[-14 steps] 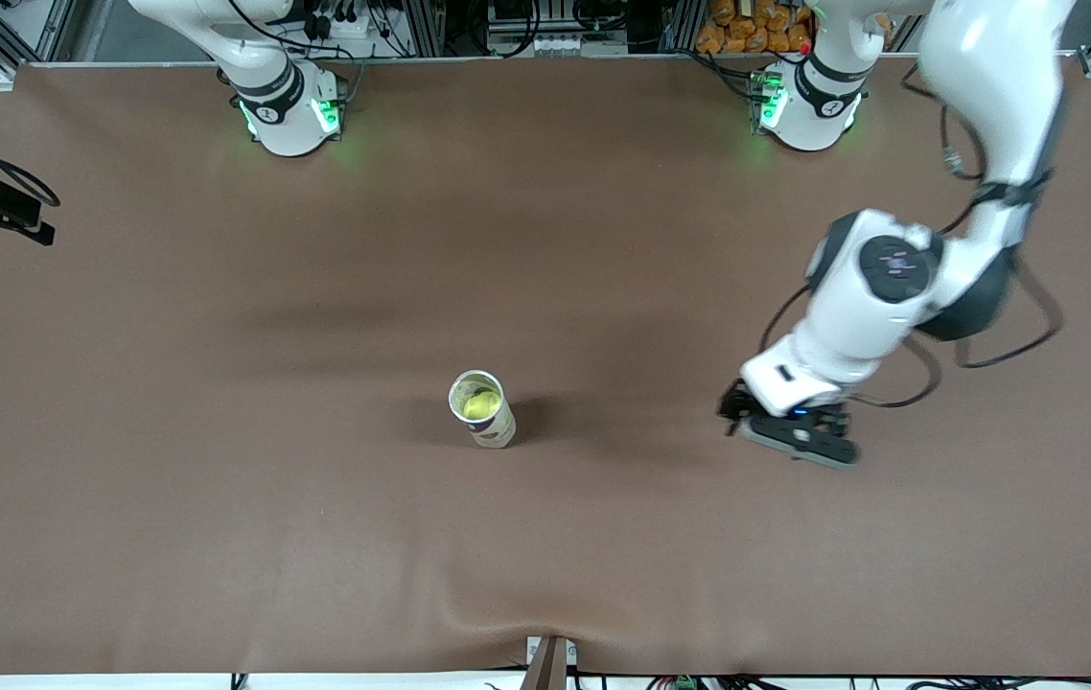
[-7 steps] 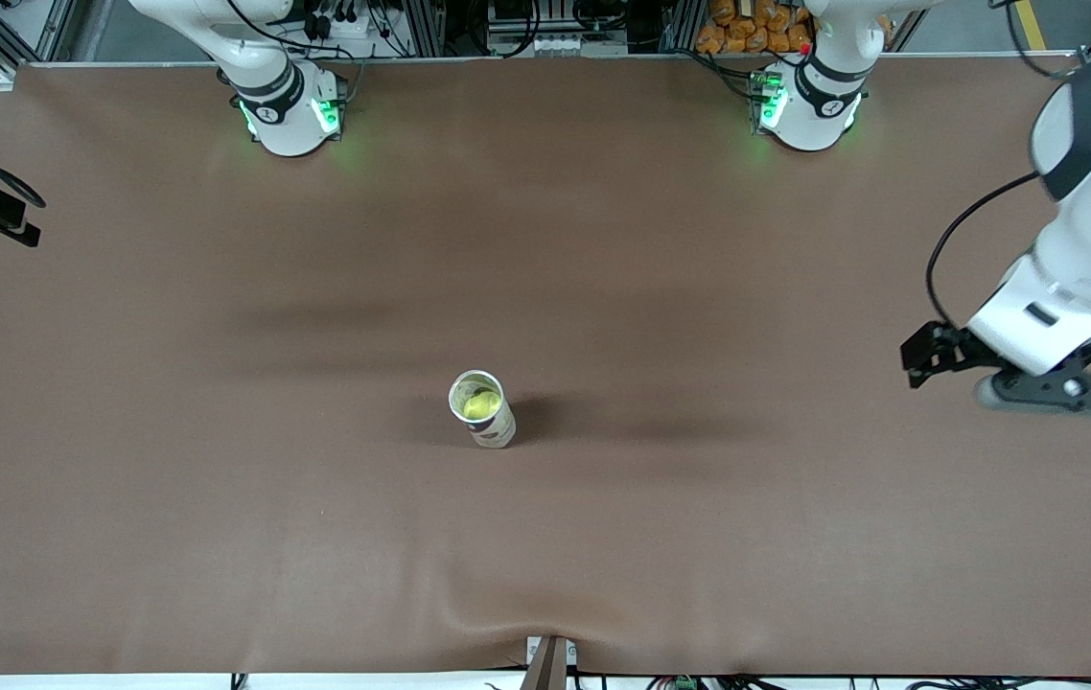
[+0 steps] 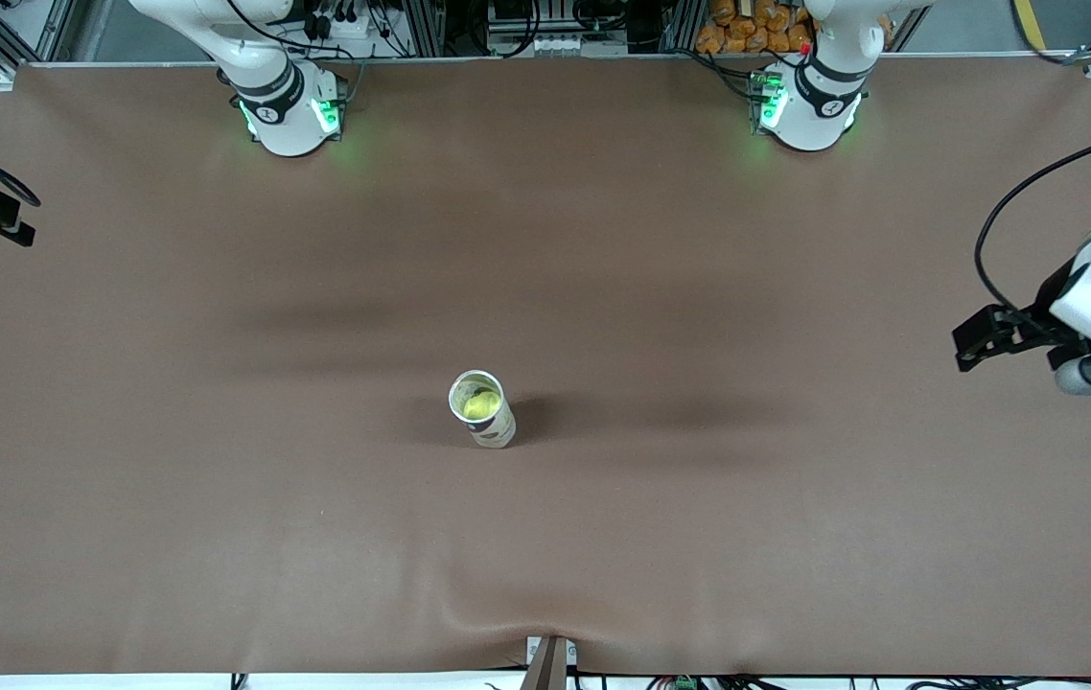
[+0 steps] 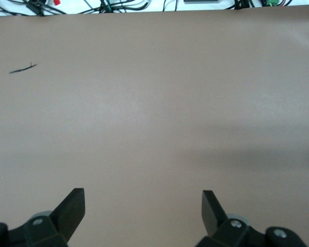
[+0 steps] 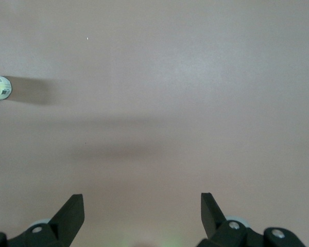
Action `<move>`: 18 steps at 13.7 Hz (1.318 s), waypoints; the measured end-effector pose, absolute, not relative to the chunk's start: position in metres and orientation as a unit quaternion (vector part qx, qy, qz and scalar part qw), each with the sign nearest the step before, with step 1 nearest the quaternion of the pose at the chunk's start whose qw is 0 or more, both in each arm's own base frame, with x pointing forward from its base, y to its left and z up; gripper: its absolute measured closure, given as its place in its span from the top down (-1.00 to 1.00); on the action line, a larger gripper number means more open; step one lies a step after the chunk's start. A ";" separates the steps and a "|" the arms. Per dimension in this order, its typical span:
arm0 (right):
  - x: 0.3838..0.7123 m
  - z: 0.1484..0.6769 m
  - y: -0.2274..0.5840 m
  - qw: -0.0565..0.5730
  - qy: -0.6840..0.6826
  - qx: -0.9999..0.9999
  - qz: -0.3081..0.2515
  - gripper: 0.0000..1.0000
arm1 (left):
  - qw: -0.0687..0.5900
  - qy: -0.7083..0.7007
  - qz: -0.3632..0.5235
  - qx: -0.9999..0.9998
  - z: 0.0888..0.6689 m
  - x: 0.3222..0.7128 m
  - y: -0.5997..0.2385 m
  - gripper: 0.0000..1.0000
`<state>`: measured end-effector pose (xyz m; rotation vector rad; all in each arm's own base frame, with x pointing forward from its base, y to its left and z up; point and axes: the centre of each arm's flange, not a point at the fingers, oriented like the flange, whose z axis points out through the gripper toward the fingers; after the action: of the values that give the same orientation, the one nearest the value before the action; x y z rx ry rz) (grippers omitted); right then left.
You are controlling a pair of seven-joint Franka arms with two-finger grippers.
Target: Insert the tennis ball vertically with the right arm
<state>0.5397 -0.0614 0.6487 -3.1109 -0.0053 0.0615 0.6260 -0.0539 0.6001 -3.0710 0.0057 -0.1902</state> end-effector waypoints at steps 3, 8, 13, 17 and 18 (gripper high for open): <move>0.540 0.649 -0.061 0.015 -0.002 -1.000 0.020 1.00 | 0.026 -0.010 -0.051 -0.998 0.644 0.588 -0.056 1.00; 0.540 0.649 -0.061 0.015 -0.002 -1.000 0.020 1.00 | 0.015 -0.022 -0.033 -0.999 0.660 0.543 -0.048 1.00; 0.540 0.648 -0.060 0.018 -0.001 -1.000 0.020 1.00 | 0.020 -0.004 -0.022 -1.000 0.653 0.515 -0.068 1.00; 0.542 0.645 -0.059 0.021 0.000 -1.000 0.023 1.00 | 0.022 -0.008 -0.035 -0.999 0.667 0.496 -0.064 1.00; 0.542 0.645 -0.059 0.021 0.000 -1.000 0.023 1.00 | 0.022 -0.012 -0.035 -0.999 0.668 0.495 -0.060 1.00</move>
<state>0.5420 -0.0593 0.6451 -3.0985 0.0008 0.0715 0.4955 -0.0604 0.6682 -3.0963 -0.0358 -0.1096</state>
